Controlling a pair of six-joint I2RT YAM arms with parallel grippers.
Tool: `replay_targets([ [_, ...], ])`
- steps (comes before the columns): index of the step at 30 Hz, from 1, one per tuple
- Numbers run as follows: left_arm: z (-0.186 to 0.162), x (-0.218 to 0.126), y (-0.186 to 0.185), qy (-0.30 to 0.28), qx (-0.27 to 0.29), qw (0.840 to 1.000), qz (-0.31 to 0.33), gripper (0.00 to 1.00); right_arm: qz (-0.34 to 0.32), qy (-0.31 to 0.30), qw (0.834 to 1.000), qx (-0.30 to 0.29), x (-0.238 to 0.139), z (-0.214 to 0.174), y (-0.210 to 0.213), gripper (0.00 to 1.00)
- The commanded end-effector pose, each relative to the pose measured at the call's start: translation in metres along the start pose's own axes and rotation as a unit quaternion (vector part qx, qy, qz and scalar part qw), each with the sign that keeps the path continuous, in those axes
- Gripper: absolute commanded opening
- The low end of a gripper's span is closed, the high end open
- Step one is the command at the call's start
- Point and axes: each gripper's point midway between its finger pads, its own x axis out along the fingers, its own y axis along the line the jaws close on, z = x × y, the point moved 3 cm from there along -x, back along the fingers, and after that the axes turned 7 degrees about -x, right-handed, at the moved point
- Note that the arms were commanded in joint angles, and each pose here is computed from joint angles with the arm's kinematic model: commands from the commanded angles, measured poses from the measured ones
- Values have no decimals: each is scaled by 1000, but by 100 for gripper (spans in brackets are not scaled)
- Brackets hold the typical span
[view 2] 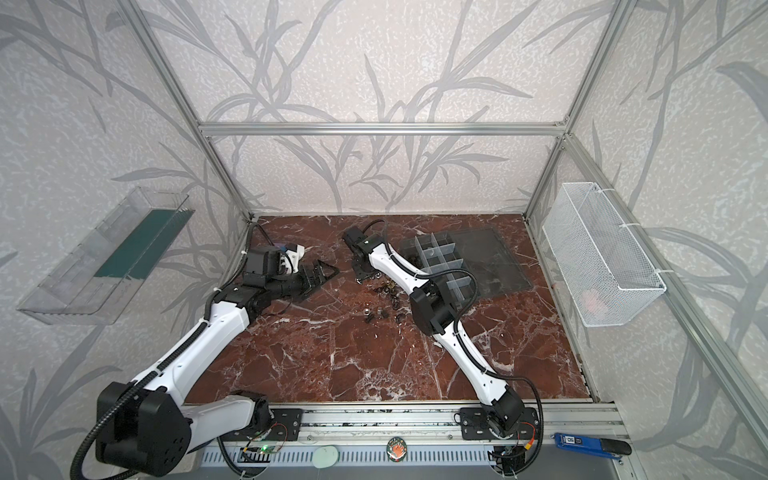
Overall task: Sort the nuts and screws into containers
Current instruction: 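Lower the right gripper and grasp the steel wing nut, then carry the steel wing nut into the organizer box compartment and release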
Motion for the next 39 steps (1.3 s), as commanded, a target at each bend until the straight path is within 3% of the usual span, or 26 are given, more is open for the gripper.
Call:
replay_targets([
  [1,2,-8,-7,-8,10,1000,-6,99,7,-10,1000,6,-11,7,-3,0],
  [15,13,-2,-23,-12,24,999,-21,99,36,-67,996,50,-86,34,-41,0],
  [21,16,17,-50,-1,51,998,-33,99,32,-75,994,75,-105,35,-76,0],
  [30,8,57,-99,29,110,992,-45,99,6,-71,989,131,-108,23,-158,0],
  [39,9,78,-111,44,118,991,-45,99,-20,-57,979,193,-86,1,-233,0],
])
